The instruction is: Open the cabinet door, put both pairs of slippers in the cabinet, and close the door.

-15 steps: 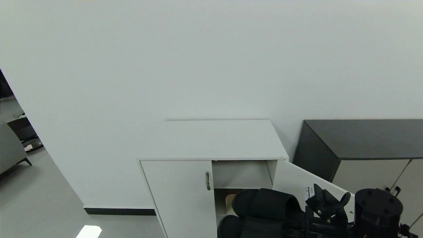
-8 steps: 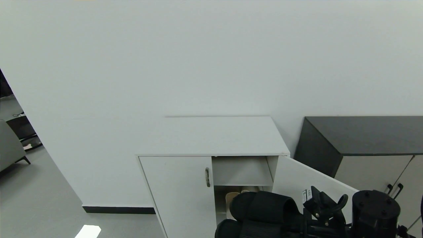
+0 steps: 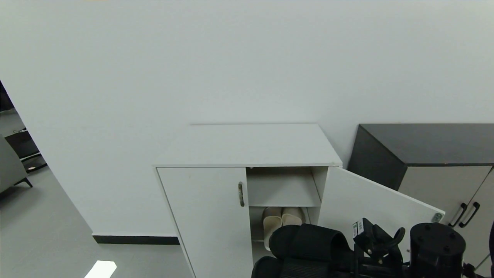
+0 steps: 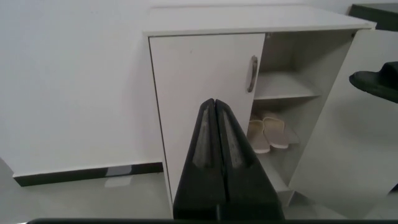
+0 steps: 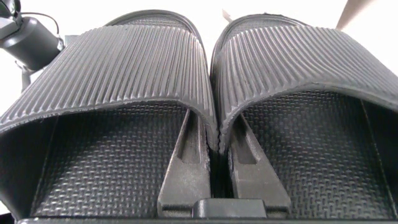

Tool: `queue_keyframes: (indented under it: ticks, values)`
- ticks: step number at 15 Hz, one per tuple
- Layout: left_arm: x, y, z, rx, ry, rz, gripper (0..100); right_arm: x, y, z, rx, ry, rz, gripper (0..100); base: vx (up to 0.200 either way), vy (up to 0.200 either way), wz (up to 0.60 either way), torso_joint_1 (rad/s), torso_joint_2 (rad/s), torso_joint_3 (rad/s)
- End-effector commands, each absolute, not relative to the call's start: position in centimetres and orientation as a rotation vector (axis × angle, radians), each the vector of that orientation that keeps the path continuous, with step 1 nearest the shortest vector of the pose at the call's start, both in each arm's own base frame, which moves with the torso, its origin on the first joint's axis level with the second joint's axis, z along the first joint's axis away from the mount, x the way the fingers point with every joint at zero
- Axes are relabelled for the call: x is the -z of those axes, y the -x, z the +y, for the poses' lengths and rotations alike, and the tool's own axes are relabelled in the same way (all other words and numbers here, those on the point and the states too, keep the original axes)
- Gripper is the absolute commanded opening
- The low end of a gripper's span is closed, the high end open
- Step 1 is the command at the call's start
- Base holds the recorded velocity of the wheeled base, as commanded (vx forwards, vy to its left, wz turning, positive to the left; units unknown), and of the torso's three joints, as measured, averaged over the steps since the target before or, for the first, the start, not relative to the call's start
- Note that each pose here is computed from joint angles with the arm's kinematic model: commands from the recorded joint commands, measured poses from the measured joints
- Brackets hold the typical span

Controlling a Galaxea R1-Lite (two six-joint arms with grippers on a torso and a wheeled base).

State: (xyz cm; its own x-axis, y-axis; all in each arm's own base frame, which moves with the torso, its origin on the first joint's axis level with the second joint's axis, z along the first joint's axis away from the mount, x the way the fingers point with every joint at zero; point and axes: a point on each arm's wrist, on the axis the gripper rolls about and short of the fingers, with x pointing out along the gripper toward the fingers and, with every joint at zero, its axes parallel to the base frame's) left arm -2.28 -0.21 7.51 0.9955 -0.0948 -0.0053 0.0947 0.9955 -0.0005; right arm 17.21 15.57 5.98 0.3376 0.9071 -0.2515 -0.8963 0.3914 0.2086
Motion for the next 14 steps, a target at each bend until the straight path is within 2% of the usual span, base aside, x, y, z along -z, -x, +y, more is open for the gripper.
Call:
queue_keyframes:
  ticks: [1, 14]
  values:
    - [-7.52, 2.27, -0.21, 0.095, 0.002, 0.006, 0, -5.97, -17.21, 15.59, -1.177, -0.035, 0.351, 0, 0.000, 0.000, 0.00, -0.251, 0.56, 0.300]
    - [-7.52, 2.27, -0.21, 0.095, 0.002, 0.006, 0, -5.86, -17.04, 15.59, -1.183, -0.032, 0.358, 0, 0.000, 0.000, 0.00, -0.224, 0.52, 0.288]
